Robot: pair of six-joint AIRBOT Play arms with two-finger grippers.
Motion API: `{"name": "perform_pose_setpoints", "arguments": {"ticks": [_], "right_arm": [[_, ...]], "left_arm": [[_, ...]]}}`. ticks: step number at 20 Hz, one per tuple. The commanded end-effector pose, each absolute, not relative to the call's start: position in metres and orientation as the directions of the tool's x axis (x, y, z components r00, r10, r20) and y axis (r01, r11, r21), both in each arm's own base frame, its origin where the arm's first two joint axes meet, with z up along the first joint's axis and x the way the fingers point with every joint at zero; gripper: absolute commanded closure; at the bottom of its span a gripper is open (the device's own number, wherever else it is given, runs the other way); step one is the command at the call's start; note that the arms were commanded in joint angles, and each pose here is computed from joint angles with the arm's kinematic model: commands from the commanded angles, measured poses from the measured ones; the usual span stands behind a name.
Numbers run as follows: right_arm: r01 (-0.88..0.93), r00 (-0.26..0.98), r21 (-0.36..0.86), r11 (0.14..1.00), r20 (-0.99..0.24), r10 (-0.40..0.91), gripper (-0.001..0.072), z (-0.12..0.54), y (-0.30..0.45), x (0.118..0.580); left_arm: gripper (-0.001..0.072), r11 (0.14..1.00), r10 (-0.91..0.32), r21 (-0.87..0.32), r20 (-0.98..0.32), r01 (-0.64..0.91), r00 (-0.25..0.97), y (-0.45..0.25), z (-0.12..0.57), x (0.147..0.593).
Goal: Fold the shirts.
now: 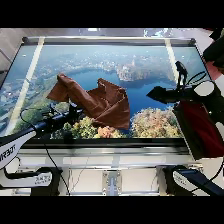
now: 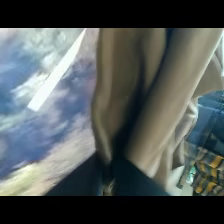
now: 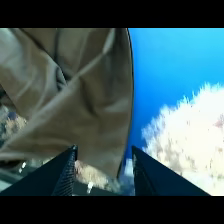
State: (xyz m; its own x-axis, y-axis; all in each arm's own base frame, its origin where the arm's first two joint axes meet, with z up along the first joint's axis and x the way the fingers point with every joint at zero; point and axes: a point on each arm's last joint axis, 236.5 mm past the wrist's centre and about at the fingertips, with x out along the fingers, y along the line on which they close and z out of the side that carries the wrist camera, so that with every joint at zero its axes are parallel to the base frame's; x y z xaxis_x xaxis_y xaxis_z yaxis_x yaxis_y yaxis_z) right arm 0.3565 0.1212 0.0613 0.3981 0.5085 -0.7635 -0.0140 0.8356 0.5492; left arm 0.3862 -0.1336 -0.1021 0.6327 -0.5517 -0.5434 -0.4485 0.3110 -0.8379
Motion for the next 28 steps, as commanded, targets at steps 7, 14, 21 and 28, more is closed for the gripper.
{"name": "perform_pose_setpoints", "arguments": {"ticks": [7,14,21,28], "right_arm": [[0.505,0.264,0.721,0.474,-0.652,0.71,0.0191,-0.065,0.22,0.257],[0.645,0.266,0.662,0.382,-0.663,0.7,0.0198,-0.108,0.245,0.251],[0.606,0.404,0.715,0.349,-0.655,0.639,0.0471,-0.117,0.244,0.31],[0.155,0.508,0.819,0.552,-0.545,0.667,0.07,-0.045,0.258,0.355]], "left_arm": [[0.0691,0.32,-0.578,-0.852,-0.522,-0.413,0.628,-0.141,-0.099,0.393],[0.0691,0.318,-0.583,-0.855,-0.517,-0.41,0.627,-0.142,-0.098,0.393],[0.0691,0.311,-0.594,-0.861,-0.507,-0.403,0.625,-0.145,-0.096,0.393],[0.0694,0.323,-0.651,-0.931,-0.348,-0.169,0.675,-0.138,-0.032,0.4]]}}
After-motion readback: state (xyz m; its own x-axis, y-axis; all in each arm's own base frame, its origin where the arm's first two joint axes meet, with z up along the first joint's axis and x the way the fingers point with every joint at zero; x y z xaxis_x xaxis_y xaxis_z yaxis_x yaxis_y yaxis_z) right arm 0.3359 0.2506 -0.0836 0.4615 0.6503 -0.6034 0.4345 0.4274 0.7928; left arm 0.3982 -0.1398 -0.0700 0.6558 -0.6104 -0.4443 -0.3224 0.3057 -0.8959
